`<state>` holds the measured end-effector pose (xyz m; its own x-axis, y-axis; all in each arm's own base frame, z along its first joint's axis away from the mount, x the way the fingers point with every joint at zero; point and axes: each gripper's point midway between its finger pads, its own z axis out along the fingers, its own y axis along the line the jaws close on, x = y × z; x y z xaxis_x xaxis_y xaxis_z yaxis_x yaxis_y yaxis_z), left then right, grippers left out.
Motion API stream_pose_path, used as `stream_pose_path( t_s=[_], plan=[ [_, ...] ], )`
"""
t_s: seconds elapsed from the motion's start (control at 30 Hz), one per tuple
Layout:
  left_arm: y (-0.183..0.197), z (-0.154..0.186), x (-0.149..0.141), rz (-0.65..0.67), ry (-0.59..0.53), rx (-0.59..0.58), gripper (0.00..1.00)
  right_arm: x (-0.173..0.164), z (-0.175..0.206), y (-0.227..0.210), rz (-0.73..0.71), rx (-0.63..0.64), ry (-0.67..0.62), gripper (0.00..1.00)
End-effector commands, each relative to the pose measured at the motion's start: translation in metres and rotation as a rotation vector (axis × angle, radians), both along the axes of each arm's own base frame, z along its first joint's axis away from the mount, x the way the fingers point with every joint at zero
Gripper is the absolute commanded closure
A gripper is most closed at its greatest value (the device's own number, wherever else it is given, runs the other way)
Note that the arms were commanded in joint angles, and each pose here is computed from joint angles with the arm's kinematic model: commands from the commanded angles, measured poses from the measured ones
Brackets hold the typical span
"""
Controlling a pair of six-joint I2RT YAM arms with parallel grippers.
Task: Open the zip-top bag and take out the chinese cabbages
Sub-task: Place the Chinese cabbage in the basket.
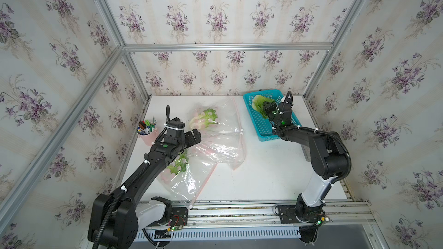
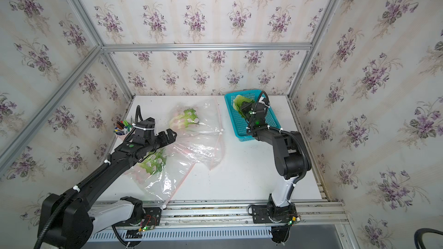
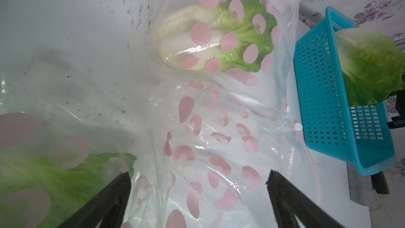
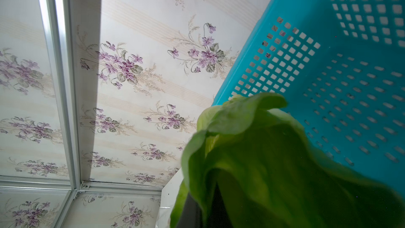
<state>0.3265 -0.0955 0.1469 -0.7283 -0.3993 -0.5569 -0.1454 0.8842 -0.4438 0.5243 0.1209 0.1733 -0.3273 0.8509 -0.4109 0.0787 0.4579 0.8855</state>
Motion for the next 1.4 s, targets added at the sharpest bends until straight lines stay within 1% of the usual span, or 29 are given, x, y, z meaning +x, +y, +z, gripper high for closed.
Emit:
stream_pose_path(
  t_s=[0.0, 0.3, 0.47, 0.57, 0.67, 0.73, 0.8, 0.9, 1.03, 1.07, 1.1, 1.2, 1.3, 1.37],
  plan=[
    [-0.003, 0.004, 0.000, -0.027, -0.009, 0.001, 0.01, 0.008, 0.012, 0.004, 0.002, 0.061, -0.066, 1.00],
    [-0.005, 0.007, 0.000, -0.036, -0.013, -0.005, 0.01, 0.018, -0.013, 0.009, 0.006, 0.083, -0.028, 1.00],
    [-0.007, 0.008, 0.002, -0.039, -0.012, -0.011, 0.01, 0.028, -0.014, 0.014, 0.021, 0.091, -0.081, 1.00],
    [-0.008, 0.007, 0.002, -0.043, -0.009, -0.007, 0.01, 0.031, -0.015, 0.015, 0.003, 0.094, -0.103, 1.00],
    [-0.009, 0.005, 0.002, -0.043, -0.004, -0.008, 0.01, 0.034, -0.014, 0.012, -0.016, 0.108, -0.157, 1.00],
    [-0.011, 0.004, 0.001, -0.048, 0.000, -0.007, 0.01, 0.038, -0.021, 0.014, -0.011, 0.101, -0.139, 1.00],
    [-0.013, 0.003, 0.001, -0.056, 0.002, -0.005, 0.01, 0.041, -0.030, 0.019, 0.006, 0.087, -0.110, 0.91],
    [-0.015, 0.003, 0.001, -0.065, 0.002, -0.001, 0.01, 0.042, -0.043, 0.022, 0.020, 0.082, -0.060, 0.70],
    [-0.016, 0.003, 0.002, -0.071, 0.003, 0.001, 0.01, 0.044, -0.053, 0.030, 0.058, 0.060, 0.032, 0.49],
    [-0.017, 0.003, 0.002, -0.075, 0.002, 0.000, 0.01, 0.045, -0.055, 0.031, 0.064, 0.047, 0.067, 0.37],
    [-0.018, 0.003, 0.002, -0.078, 0.004, -0.003, 0.01, 0.046, -0.057, 0.033, 0.075, 0.031, 0.101, 0.30],
    [-0.022, 0.005, 0.003, -0.091, 0.002, -0.013, 0.01, 0.048, -0.059, 0.038, 0.113, -0.032, 0.204, 0.21],
    [-0.023, 0.006, 0.002, -0.094, 0.002, -0.017, 0.01, 0.050, -0.065, 0.043, 0.156, -0.084, 0.319, 0.17],
    [-0.024, 0.005, 0.001, -0.097, 0.005, -0.019, 0.01, 0.050, -0.068, 0.047, 0.182, -0.098, 0.380, 0.17]
  ],
)
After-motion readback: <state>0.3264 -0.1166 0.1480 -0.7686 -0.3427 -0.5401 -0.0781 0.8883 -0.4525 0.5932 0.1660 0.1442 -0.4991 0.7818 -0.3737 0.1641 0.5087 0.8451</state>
